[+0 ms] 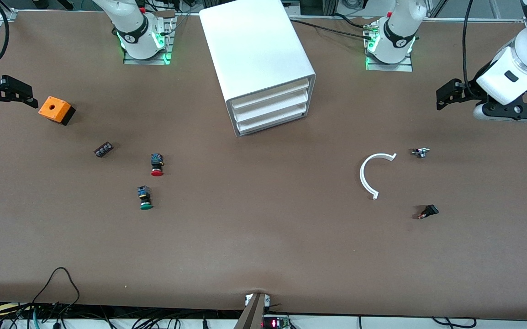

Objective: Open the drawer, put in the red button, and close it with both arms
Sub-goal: 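Move the left gripper toward the drawer while the right gripper approaches the red button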

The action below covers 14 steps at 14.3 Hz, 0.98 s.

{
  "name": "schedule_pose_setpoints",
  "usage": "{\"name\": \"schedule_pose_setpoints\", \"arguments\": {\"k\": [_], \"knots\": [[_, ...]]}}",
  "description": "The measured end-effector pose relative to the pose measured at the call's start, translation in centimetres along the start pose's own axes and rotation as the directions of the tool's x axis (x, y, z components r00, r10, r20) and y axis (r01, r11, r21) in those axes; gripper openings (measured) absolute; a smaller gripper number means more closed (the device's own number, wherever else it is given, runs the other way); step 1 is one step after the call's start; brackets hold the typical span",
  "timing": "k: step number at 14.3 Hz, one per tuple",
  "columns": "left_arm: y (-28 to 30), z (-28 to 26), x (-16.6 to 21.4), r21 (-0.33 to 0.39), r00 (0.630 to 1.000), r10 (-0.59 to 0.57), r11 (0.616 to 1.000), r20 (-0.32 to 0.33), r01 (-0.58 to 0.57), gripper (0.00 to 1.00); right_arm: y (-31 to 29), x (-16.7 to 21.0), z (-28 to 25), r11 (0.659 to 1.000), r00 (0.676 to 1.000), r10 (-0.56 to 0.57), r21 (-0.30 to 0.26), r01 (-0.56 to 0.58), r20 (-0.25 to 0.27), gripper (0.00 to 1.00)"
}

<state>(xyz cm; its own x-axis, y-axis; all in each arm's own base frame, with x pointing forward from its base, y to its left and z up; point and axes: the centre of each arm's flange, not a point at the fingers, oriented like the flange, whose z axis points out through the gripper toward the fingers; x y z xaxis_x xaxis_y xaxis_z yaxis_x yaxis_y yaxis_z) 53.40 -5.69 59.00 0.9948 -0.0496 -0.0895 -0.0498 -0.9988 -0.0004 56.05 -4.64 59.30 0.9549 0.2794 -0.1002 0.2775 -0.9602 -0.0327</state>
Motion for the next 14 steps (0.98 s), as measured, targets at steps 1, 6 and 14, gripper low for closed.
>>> {"name": "schedule_pose_setpoints", "arguments": {"k": [1, 6, 14], "knots": [[0.0, 0.0, 0.0, 0.0, 1.0, 0.0, 1.0, 0.0, 0.0, 1.0, 0.1, 0.1, 0.2, 1.0, 1.0, 0.0, 0.001, 0.0, 0.002, 1.0], [3.0, 0.4, -0.6, 0.009, 0.998, 0.051, 0.999, 0.037, -0.051, 1.0, 0.3, 0.6, 1.0, 1.0, 1.0, 0.004, 0.004, -0.004, 0.017, 1.0], [12.3, 5.5, -0.5, -0.126, 0.917, 0.228, 0.972, 0.327, -0.197, 1.0, 1.6, 3.5, 5.5, 1.0, 0.998, 0.006, 0.022, -0.008, 0.066, 1.0]]}}
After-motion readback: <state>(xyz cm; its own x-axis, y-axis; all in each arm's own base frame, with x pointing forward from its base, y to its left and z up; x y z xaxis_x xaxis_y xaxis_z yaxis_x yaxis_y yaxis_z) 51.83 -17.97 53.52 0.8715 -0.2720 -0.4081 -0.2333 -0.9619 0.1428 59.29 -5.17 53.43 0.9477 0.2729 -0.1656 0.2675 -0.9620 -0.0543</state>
